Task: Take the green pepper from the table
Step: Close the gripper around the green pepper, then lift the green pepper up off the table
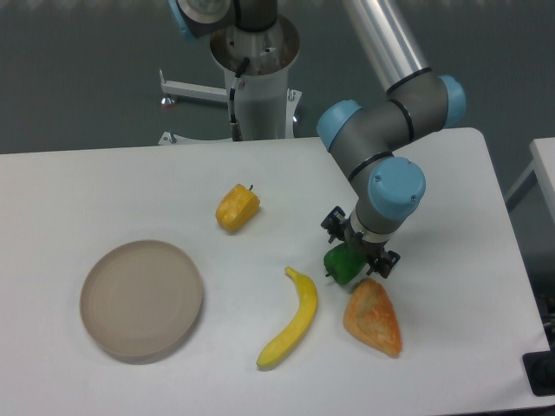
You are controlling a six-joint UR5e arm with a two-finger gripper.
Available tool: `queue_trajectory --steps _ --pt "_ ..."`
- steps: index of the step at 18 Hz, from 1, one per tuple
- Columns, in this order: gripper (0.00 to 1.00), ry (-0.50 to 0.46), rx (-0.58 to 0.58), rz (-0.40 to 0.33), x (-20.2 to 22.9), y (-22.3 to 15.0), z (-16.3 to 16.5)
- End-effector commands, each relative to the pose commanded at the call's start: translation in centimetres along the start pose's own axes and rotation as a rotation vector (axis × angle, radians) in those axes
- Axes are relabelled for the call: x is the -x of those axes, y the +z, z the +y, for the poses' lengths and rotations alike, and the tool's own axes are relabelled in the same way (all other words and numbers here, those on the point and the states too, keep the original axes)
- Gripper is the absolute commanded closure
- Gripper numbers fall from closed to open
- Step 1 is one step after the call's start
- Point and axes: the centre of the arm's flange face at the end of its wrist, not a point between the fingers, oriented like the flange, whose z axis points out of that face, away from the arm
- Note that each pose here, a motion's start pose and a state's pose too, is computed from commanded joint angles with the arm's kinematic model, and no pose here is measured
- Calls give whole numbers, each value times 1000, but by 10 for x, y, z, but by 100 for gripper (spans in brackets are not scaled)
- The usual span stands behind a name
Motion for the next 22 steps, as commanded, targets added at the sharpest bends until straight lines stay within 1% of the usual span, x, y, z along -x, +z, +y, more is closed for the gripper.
queue_trajectory --steps 4,5,7,8,10,11,12,13,14,19,22 --pt "1 -9 -4 -7 1 1 -2" --pt "5 -6 -8 -18 3 1 -2" --pt "6 -2 -10 -24 3 1 -2" --pt "9 -2 -10 -24 4 1 -2" --pt "27 -1 -11 -25 4 0 -2" --pt "47 -1 -16 -27 4 -2 -2" --pt "62 -2 -18 -28 5 -3 0" --pt "69 -5 -21 -30 6 -5 1" --pt "72 -6 -25 -32 7 -7 2" --pt "73 -19 -39 -49 14 -18 8" --pt "73 -32 -81 -61 23 -33 14"
